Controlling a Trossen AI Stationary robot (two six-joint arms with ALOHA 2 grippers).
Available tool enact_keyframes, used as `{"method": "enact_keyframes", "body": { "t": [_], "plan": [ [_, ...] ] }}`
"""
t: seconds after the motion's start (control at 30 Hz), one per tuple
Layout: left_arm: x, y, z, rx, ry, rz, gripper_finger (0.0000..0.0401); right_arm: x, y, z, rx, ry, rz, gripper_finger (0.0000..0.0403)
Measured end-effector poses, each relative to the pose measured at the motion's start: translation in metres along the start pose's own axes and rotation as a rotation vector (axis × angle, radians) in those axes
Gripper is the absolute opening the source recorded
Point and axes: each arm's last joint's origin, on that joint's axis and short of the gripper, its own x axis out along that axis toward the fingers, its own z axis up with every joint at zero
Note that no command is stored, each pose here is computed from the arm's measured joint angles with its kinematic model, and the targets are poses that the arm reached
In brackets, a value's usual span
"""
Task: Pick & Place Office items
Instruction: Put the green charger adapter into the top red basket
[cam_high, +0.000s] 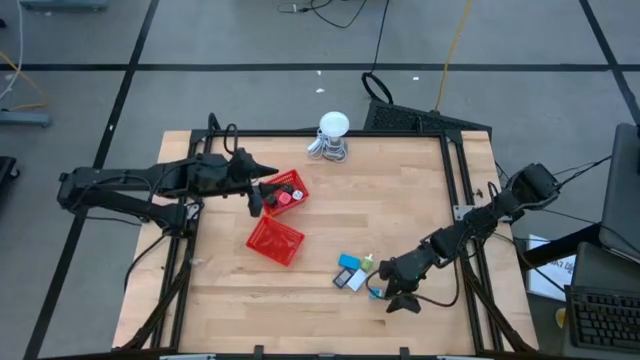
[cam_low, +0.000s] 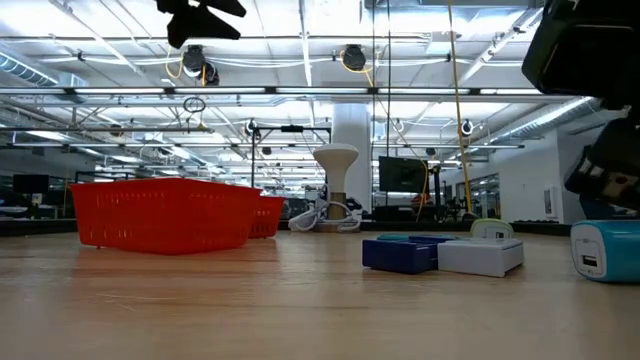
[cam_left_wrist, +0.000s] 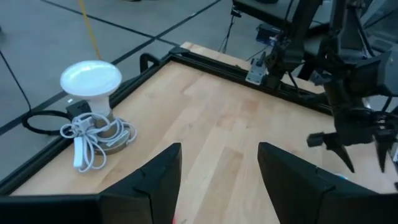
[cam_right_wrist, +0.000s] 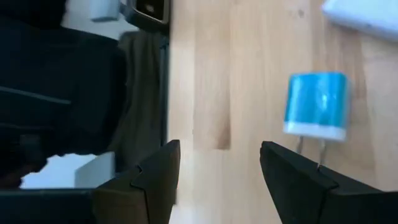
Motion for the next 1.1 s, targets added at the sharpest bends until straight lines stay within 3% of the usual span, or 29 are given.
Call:
{"method": "enact_keyframes", "body": {
  "t": [0.1, 0.3, 0.43, 0.87, 1.1],
  "plan": [
    [0.001, 0.003, 0.001, -0.004, -0.001, 0.014, 0.0204, 0.001, 0.000, 0.001, 0.002, -0.035, 0.042, 0.0210],
    [0.002, 0.008, 0.002, -0.006, -0.004, 0.037, 0.0188, 0.017, -0.010, -0.005, 0.064, -0.001, 0.022, 0.0210],
    [0.002, 0.010, 0.002, -0.007, -0.006, 0.048, 0.0178, 0.021, -0.015, -0.007, 0.002, 0.006, -0.008, 0.0210],
    [0.002, 0.010, 0.000, -0.006, 0.020, 0.046, 0.0149, 0.001, -0.053, 0.021, -0.141, -0.252, -0.431, 0.0210],
    [0.002, 0.010, -0.001, -0.003, 0.024, 0.048, 0.0155, -0.007, -0.064, 0.032, -0.171, -0.298, -0.507, 0.0210]
  ]
}}
